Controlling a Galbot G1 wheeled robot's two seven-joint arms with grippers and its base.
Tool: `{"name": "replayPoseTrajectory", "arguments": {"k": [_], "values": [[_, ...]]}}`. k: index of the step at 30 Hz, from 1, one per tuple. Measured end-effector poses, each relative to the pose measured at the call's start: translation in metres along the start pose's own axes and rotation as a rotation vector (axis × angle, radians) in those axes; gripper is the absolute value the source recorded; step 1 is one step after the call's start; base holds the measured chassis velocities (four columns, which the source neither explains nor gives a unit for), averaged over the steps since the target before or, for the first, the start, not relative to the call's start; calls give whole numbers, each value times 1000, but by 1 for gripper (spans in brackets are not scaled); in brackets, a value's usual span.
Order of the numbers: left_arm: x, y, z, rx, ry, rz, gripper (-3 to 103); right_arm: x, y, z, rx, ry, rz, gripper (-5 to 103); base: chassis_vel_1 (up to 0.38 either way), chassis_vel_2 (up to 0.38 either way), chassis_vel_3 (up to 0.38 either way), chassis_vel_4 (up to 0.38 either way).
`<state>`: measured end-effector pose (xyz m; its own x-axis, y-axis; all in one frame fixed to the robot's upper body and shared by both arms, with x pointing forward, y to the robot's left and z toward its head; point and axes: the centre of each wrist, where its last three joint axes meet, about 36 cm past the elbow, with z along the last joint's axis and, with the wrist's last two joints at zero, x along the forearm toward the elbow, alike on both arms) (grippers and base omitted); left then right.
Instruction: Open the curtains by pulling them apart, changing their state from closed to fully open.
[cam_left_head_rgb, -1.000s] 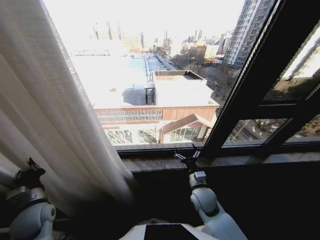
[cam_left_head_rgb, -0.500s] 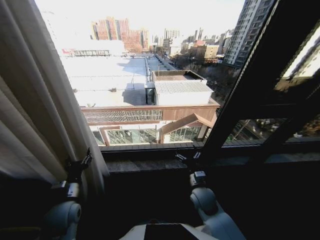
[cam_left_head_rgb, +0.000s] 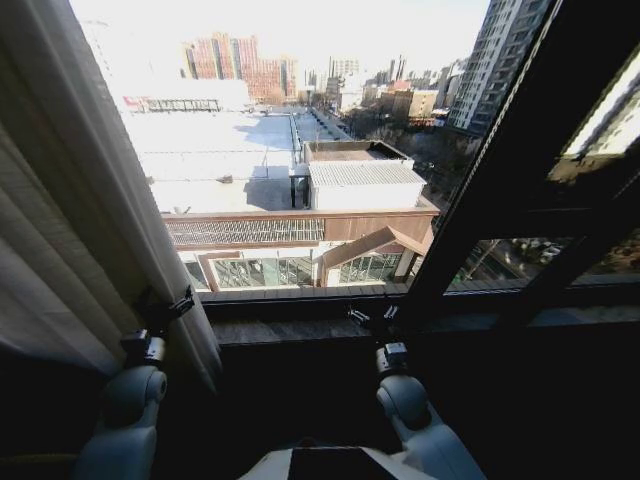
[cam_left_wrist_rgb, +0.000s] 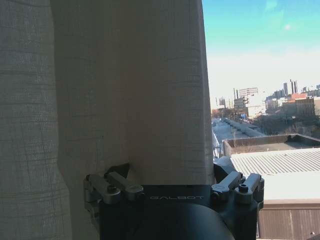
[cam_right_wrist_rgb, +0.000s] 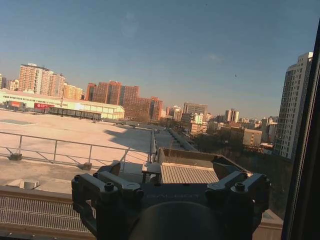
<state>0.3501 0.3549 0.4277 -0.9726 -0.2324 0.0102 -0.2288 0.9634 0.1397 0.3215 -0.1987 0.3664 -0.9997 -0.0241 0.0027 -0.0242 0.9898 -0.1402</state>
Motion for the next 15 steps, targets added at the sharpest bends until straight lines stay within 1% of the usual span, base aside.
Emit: {"name": "replayPoseTrajectory", "arguments": {"k": [2,4,6,7,9,10,12,13,15], "values": [[-3,-8,-1,7,4,-34,81,3,-1,-2,-1,-1,4,100,0,0,0,0],[-4,-10,-2,10,7,-40,81,4,-1,-3,-2,-2,4,100,0,0,0,0],[-3,-12,-4,11,2,-41,70,5,0,-4,-3,-4,5,100,0,0,0,0],[-3,-12,-4,11,2,-41,70,5,0,-4,-3,-4,5,100,0,0,0,0],[-1,-12,-6,10,-2,-39,58,6,0,-5,-4,-6,5,100,0,0,0,0],[-1,-11,-7,9,-3,-40,58,7,0,-6,-5,-7,6,100,0,0,0,0],[1,-8,-9,7,-8,-44,48,8,0,-7,-7,-10,6,100,0,0,0,0],[1,-8,-9,7,-8,-44,48,8,0,-7,-7,-10,6,100,0,0,0,0],[3,-5,-10,5,-9,-48,37,9,1,-7,-8,-12,7,100,0,0,0,0]]}}
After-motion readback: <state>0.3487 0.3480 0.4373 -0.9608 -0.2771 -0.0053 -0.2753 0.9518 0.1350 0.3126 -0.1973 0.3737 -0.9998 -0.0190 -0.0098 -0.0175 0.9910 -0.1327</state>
